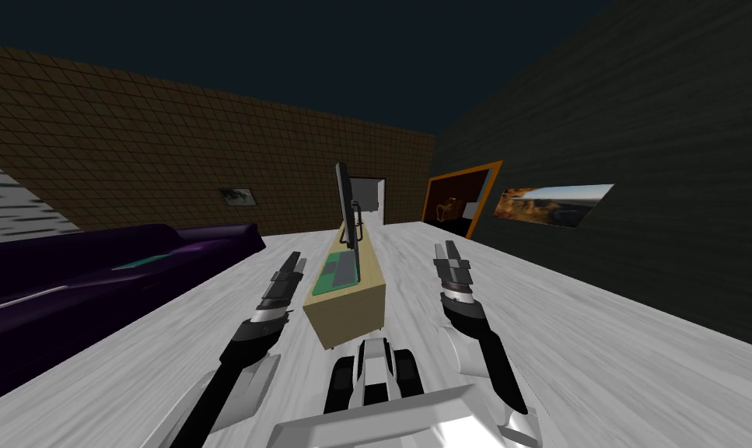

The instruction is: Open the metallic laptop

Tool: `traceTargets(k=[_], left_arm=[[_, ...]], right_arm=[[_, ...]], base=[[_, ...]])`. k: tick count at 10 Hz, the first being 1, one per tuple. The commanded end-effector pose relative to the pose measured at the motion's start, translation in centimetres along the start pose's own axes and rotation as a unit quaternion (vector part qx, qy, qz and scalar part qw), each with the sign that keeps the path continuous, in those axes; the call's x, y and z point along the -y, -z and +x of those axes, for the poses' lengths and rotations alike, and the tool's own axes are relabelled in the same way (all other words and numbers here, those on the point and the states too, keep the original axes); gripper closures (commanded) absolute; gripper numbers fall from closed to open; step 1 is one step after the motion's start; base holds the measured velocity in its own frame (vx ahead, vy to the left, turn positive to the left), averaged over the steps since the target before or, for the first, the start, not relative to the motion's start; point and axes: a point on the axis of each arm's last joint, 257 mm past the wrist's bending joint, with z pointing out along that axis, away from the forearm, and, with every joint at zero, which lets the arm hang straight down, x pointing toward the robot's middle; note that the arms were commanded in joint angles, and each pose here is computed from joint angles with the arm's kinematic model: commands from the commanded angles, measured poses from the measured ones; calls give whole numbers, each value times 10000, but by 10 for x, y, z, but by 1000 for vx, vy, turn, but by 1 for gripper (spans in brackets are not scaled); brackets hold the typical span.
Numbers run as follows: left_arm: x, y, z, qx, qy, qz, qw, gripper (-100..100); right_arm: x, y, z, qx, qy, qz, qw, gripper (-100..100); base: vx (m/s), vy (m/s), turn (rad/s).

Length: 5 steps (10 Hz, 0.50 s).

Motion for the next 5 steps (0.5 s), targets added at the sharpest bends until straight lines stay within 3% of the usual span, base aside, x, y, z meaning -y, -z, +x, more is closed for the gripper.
traceTargets(k=[1, 3, 5], left_arm=[[-26, 7, -3, -99, -362, -408, 9985, -100], [-39, 11, -6, -153, -540, -599, 9966, -100], [-61, 18, -11, -269, -884, -937, 9913, -100]], right_arm=[[0, 0, 0, 0, 0, 0, 10000, 0], [0, 0, 0, 0, 0, 0, 10000, 0], [0, 0, 0, 0, 0, 0, 10000, 0]], base=[[81, -204, 41], [49, -137, 25], [50, -177, 41]])
